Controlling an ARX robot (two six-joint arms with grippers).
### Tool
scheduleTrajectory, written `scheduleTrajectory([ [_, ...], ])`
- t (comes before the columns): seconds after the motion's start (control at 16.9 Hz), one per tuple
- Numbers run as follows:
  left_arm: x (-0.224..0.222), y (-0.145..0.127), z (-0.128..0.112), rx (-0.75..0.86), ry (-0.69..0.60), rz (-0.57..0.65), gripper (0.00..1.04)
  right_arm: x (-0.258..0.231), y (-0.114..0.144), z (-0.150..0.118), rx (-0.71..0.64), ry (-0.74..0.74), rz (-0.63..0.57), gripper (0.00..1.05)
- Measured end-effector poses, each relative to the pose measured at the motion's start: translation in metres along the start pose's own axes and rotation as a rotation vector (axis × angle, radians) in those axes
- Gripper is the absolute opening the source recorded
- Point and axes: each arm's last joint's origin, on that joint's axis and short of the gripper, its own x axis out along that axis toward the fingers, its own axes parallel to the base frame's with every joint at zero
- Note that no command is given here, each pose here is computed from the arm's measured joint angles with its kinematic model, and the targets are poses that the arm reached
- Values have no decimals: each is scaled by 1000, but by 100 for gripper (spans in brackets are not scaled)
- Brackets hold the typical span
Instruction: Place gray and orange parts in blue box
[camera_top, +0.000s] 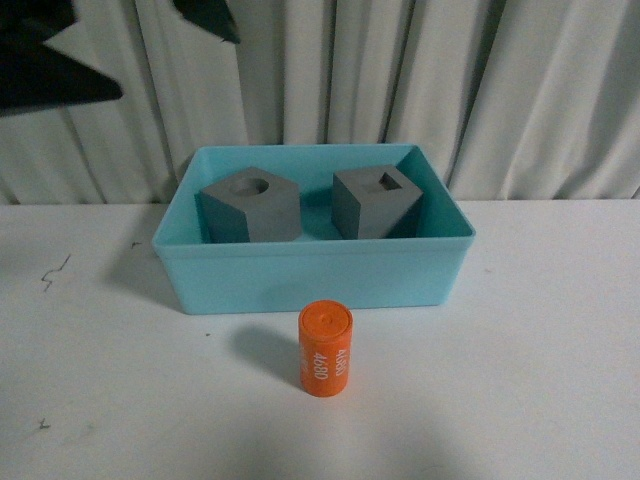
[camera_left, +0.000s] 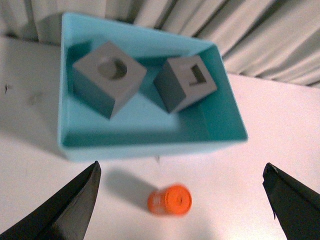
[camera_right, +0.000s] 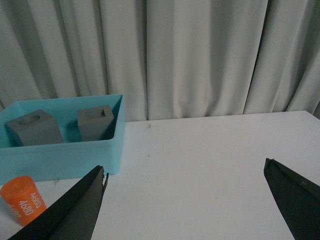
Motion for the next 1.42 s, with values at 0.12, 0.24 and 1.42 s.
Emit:
scheduleTrajectory([
  [0.12,-34,37,-39,-72,40,100,98,0,0,0,0,0,0,98],
  [0.24,-55,87,-85,-121,-73,277,93,0,0,0,0,0,-1,98],
  [1.42,-111,111,-144,334,-587,217,2,0,0,0,0,0,0,98],
])
